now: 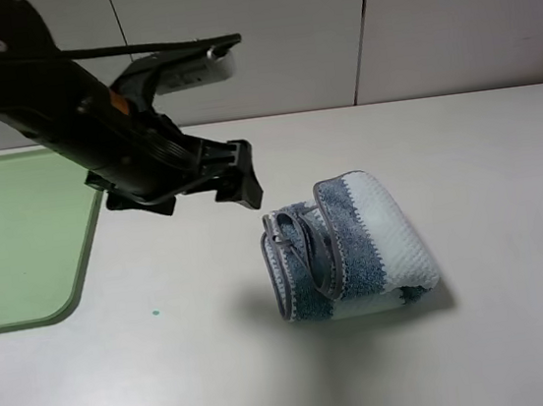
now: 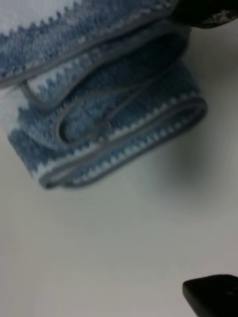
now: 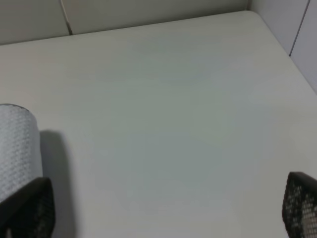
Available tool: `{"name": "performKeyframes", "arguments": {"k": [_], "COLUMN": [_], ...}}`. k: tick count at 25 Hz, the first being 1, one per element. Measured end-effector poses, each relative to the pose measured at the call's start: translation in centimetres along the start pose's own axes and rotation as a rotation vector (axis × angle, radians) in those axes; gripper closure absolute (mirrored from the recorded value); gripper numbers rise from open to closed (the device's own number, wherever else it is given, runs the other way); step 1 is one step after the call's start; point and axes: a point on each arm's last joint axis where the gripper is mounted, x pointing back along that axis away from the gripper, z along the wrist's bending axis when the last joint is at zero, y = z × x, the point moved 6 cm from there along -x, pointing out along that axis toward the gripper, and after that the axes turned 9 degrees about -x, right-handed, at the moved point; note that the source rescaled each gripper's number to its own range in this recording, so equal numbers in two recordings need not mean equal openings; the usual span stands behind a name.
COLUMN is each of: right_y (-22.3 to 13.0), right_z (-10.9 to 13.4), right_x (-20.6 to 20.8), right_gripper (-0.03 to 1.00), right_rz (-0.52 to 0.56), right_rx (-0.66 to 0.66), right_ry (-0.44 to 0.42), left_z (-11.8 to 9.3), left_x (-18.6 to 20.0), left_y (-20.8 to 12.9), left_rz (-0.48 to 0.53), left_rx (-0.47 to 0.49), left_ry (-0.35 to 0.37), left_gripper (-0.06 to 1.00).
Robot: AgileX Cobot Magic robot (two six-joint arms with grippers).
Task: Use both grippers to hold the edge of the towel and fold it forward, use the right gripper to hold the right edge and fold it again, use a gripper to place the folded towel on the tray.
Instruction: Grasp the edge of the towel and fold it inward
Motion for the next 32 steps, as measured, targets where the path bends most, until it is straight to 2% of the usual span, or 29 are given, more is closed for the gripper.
{"name": "performKeyframes", "arguments": {"k": [6,16,27,32], "right_y": [0.0,0.0,0.0,0.0], "right_z": [0.0,0.0,0.0,0.0], "right_x": [0.0,0.0,0.0,0.0], "right_gripper": [-0.03,-0.03,-0.03,-0.03], "right_rz": [0.0,0.0,0.0,0.0], "right_rx": [0.0,0.0,0.0,0.0], "right_ry": [0.0,0.0,0.0,0.0], "left_z": [-2.7,-5.3,-5.3,-5.1], "left_x": [-3.6,-8.6,-11.7,-13.6], "left_y": [0.5,1.4,0.4,0.1], "left_rz": [0.014,0.048,0.106,0.093], "left_rx": [0.032,0.075,0.162,0.176], "left_ry": [-0.028,-0.039,-0.018,-0.016], "left_gripper": [-0.05,-0.05,-0.05,-0.05]}}
